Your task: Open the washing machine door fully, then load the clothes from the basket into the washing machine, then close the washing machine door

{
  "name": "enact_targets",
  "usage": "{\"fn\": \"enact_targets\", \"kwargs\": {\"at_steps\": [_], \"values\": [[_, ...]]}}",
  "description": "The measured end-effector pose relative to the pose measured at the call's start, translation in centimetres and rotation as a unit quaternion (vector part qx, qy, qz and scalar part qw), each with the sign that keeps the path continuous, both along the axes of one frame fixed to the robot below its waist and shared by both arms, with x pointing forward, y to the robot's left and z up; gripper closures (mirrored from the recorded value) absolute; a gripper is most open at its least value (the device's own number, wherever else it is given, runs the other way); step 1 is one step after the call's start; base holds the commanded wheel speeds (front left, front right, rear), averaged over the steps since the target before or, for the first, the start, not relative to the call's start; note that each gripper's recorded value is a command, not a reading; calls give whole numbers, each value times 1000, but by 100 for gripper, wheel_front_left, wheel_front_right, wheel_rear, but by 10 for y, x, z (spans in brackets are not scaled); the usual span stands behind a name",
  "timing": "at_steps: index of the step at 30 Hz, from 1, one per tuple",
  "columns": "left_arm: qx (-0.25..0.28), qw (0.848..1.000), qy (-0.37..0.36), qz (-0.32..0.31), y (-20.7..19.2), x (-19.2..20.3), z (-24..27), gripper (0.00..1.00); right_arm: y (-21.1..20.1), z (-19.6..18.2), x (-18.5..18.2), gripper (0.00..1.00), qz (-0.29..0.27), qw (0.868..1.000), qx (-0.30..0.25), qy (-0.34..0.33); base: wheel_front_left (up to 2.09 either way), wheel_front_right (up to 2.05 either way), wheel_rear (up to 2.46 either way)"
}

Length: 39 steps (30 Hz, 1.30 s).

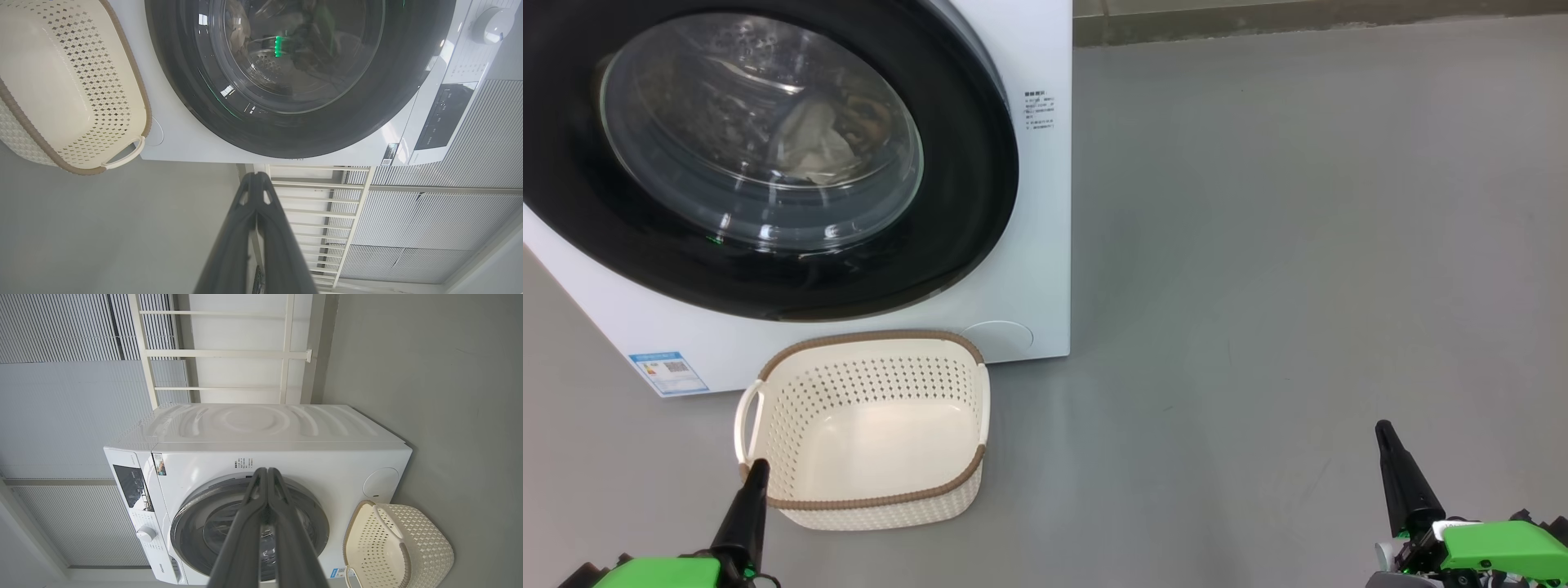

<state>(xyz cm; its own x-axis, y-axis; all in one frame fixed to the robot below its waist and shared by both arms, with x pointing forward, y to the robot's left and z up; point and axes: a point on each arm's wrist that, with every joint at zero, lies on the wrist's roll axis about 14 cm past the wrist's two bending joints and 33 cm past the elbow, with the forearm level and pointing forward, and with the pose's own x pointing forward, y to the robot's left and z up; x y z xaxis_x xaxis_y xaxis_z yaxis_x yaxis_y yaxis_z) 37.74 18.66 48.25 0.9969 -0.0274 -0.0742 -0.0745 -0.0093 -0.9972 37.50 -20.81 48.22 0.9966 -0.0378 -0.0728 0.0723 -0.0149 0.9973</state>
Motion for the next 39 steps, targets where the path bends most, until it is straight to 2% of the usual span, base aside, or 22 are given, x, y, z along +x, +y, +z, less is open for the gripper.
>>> {"fn": "enact_targets", "kwargs": {"at_steps": [39], "values": [[0, 1000, 0, 1, 0, 0, 0, 100, 0, 0, 0, 100, 0, 1000, 0, 0, 0, 0, 0]]}}
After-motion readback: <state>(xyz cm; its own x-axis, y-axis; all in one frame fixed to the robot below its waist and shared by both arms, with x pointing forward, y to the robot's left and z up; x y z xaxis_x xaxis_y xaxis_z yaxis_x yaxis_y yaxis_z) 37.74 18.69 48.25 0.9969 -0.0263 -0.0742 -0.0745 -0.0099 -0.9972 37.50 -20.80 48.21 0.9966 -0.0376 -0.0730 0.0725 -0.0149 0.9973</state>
